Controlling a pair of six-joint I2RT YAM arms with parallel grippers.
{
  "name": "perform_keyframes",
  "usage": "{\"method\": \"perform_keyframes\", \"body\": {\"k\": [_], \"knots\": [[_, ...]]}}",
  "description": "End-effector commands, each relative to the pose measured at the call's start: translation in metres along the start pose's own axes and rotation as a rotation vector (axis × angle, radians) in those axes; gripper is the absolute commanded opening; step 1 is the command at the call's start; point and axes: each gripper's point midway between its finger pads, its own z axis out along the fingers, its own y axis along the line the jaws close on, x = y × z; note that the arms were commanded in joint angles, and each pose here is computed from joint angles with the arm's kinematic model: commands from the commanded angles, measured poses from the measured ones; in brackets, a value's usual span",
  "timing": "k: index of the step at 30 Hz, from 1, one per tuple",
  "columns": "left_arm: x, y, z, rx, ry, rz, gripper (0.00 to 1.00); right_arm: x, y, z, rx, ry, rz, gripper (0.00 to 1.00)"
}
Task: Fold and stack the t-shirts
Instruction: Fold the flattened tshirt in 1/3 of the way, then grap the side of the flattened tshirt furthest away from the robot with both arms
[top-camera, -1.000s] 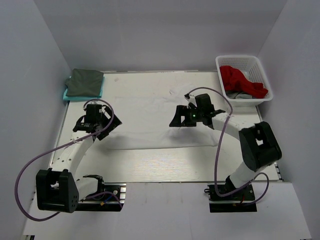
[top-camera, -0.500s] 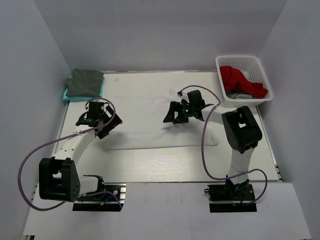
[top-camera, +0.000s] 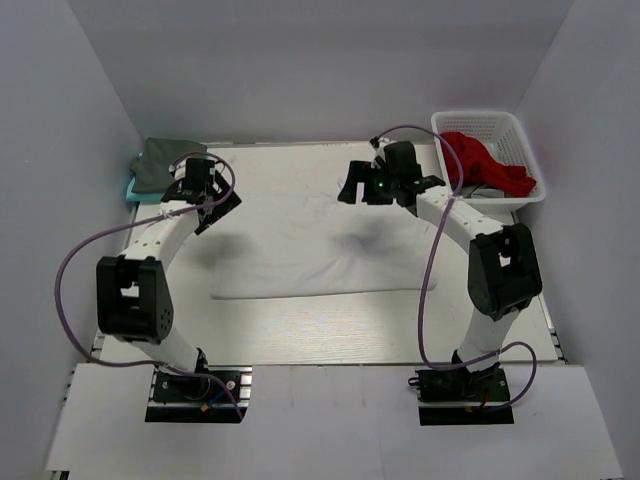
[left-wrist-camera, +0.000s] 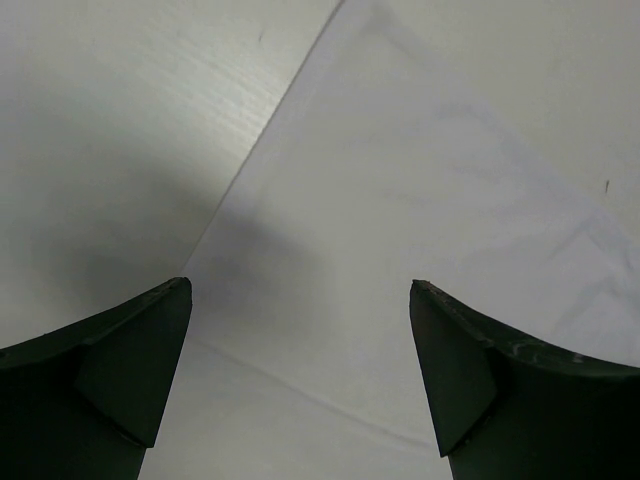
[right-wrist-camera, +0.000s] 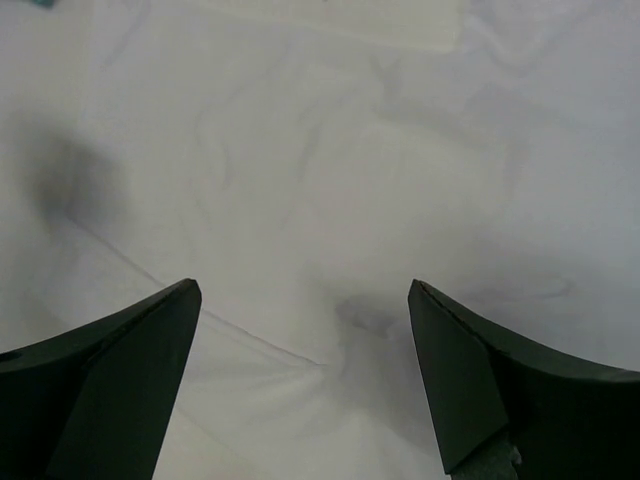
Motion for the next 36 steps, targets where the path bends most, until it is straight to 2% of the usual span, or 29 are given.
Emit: {"method": "perform_keyframes", "body": {"k": [1, 3, 5, 7, 8, 10, 13, 18, 20, 23, 26, 31, 33, 34, 36], "knots": [[-0.037, -0.007, 0.019, -0.067, -0.083, 0.03, 1.0, -0.036, -0.042, -0.006, 0.227, -0.066, 0.025, 0.9], [-0.054, -0.024, 0.027, -0.051, -0.103, 0.035, 1.0, -0.06, -0.066, -0.01, 0.336, -0.123, 0.033, 0.9], [-0.05, -0.02, 0.054, -0.111, -0.071, 0.067, 1.0, -0.071, -0.092, -0.002, 0.405, -0.131, 0.046, 0.9], [-0.062, -0.023, 0.067, -0.145, -0.075, 0.032, 1.0, -0.086, -0.112, 0.008, 0.453, -0.155, 0.044, 0.9], [-0.062, -0.029, 0.084, -0.153, -0.051, 0.037, 1.0, -0.108, -0.115, 0.012, 0.455, -0.207, 0.011, 0.9], [-0.059, -0.032, 0.099, -0.159, -0.028, 0.043, 1.0, -0.124, -0.128, 0.017, 0.49, -0.264, -0.003, 0.9], [-0.056, -0.033, 0.123, -0.165, -0.007, 0.04, 1.0, -0.151, -0.151, 0.041, 0.52, -0.304, -0.019, 0.9], [-0.058, -0.037, 0.147, -0.151, -0.004, 0.031, 1.0, -0.179, -0.175, 0.061, 0.53, -0.38, -0.062, 0.9], [-0.061, -0.044, 0.153, -0.132, -0.008, 0.027, 1.0, -0.175, -0.187, 0.073, 0.518, -0.369, -0.093, 0.9], [-0.053, -0.037, 0.168, -0.152, 0.026, 0.028, 0.93, -0.178, -0.2, 0.089, 0.516, -0.404, -0.131, 0.9], [-0.04, -0.033, 0.178, -0.154, 0.063, 0.033, 0.86, -0.171, -0.209, 0.105, 0.51, -0.387, -0.135, 0.9], [-0.028, -0.031, 0.181, -0.14, 0.099, 0.044, 0.7, -0.149, -0.221, 0.119, 0.516, -0.331, -0.115, 0.9], [-0.023, -0.031, 0.183, -0.124, 0.107, 0.051, 0.67, -0.143, -0.221, 0.12, 0.51, -0.315, -0.107, 0.87], [-0.021, -0.032, 0.181, -0.115, 0.115, 0.05, 0.61, -0.135, -0.223, 0.123, 0.511, -0.295, -0.105, 0.85], [-0.017, -0.031, 0.182, -0.109, 0.126, 0.059, 0.53, -0.129, -0.225, 0.125, 0.503, -0.269, -0.108, 0.76]]}}
